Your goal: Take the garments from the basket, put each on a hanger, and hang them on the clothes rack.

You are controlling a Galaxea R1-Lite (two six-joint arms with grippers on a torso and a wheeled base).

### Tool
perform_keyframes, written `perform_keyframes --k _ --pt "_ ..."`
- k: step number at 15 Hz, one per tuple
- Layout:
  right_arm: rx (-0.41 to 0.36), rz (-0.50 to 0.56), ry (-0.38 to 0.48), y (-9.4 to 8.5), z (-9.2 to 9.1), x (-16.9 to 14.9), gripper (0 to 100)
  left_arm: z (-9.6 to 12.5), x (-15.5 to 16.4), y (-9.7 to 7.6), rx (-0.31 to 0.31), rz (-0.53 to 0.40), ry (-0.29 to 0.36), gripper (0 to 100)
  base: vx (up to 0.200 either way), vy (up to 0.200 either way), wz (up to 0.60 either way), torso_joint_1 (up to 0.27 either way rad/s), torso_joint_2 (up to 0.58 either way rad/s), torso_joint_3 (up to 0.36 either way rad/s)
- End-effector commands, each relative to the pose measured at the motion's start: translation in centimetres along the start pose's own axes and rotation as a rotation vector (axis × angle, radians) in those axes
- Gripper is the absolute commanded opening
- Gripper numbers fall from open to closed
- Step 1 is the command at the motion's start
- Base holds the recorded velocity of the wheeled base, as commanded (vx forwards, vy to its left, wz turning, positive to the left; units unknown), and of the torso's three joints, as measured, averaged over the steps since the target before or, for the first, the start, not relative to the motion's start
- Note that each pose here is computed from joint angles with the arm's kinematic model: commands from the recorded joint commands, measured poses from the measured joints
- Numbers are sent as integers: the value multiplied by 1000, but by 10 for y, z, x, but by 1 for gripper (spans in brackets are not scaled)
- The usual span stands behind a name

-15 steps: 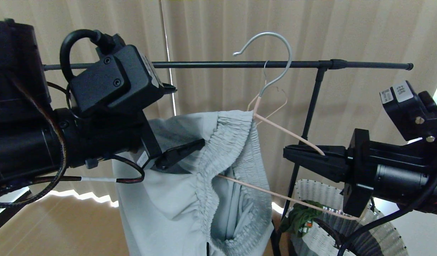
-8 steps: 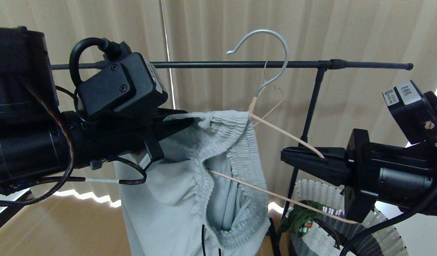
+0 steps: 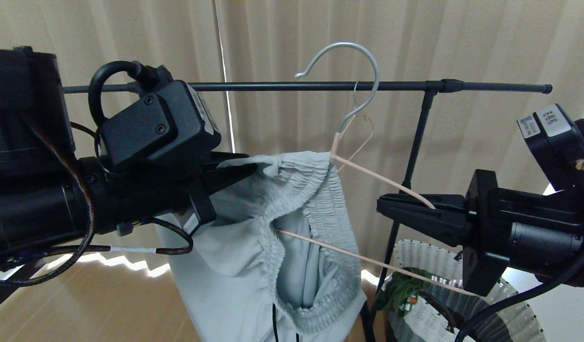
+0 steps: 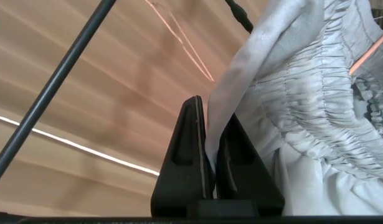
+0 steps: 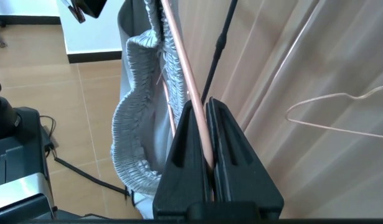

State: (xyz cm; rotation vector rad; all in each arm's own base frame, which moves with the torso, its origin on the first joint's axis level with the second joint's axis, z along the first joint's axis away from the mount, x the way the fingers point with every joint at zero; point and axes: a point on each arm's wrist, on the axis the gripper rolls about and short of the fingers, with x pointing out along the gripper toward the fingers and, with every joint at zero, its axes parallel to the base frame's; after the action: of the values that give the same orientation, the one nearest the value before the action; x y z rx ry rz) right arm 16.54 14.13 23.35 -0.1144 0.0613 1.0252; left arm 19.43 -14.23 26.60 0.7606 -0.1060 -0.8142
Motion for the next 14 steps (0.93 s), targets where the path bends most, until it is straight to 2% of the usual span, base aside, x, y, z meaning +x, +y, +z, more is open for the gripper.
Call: perform_keyframes --k 1,3,4,7,9,12,14 --pt "0 -2 1 0 0 -1 0 0 0 0 -1 4 -2 0 0 0 0 0 0 0" --pt "1 -4 4 0 0 0 0 0 0 0 -1 4 -2 0 0 0 0 0 0 0" --pt "1 -4 5 0 -1 0 100 0 0 1 -3 6 0 0 0 0 0 0 0 0" --pt "-8 -11 6 -1 -1 -1 100 -3 0 3 -9 20 17 0 0 0 0 0 0 0" --pt "-49 -51 7 -9 -2 -4 100 -7 -1 7 -14 50 47 0 0 0 0 0 0 0" --pt "-52 -83 6 -15 -2 -6 100 -16 -3 11 -22 117 123 0 0 0 0 0 0 0" --pt "-81 -126 9 -24 -3 -9 100 -27 -8 13 -31 175 207 0 0 0 0 0 0 0"
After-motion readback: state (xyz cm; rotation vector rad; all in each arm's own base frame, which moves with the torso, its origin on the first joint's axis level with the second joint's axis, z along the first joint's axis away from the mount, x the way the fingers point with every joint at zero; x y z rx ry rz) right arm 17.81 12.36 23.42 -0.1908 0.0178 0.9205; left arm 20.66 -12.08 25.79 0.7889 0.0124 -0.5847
